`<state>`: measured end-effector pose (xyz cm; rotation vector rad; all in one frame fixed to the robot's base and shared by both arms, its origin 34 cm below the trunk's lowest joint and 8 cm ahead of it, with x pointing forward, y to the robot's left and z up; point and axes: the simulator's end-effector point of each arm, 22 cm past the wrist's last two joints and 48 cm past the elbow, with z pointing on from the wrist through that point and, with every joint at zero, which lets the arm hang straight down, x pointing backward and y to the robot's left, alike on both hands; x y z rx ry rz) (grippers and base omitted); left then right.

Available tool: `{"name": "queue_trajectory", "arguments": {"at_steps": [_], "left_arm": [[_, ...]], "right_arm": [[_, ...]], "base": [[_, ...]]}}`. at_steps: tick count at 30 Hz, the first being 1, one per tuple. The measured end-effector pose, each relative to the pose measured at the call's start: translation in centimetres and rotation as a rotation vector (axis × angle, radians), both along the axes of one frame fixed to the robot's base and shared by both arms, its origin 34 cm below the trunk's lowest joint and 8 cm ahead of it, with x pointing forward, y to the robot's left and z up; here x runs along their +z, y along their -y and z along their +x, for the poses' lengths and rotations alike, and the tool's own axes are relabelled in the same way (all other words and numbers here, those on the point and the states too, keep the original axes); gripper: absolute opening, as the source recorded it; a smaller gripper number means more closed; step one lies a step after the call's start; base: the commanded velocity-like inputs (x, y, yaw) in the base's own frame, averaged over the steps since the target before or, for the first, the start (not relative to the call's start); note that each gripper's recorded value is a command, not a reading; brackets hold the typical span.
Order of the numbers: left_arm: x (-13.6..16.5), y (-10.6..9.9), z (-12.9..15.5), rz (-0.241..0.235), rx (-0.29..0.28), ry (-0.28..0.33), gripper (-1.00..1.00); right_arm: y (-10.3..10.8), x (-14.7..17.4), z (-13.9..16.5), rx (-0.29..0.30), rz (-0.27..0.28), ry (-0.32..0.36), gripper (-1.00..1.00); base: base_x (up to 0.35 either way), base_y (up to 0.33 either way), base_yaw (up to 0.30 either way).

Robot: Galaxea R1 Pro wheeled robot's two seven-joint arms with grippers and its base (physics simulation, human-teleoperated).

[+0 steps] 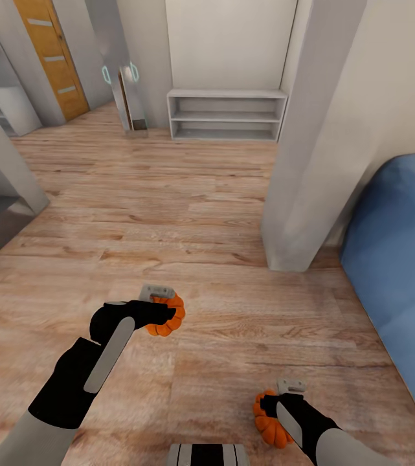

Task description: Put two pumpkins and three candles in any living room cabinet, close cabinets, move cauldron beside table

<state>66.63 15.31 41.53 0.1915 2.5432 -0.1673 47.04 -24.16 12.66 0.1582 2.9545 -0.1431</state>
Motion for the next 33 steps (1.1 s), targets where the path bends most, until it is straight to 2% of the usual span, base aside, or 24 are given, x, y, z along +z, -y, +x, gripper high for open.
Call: {"name": "queue_trajectory", "arguments": {"at_steps": [33], "left_arm": [[-2.5,0.0,-0.4,-0.001,0.0,-0.041,-1.0]], "right_arm": [[-0.5,-1.7,-1.6,-0.007,0.012,-0.043,1.0]], "base": [[0.0,0.0,0.0]]}}
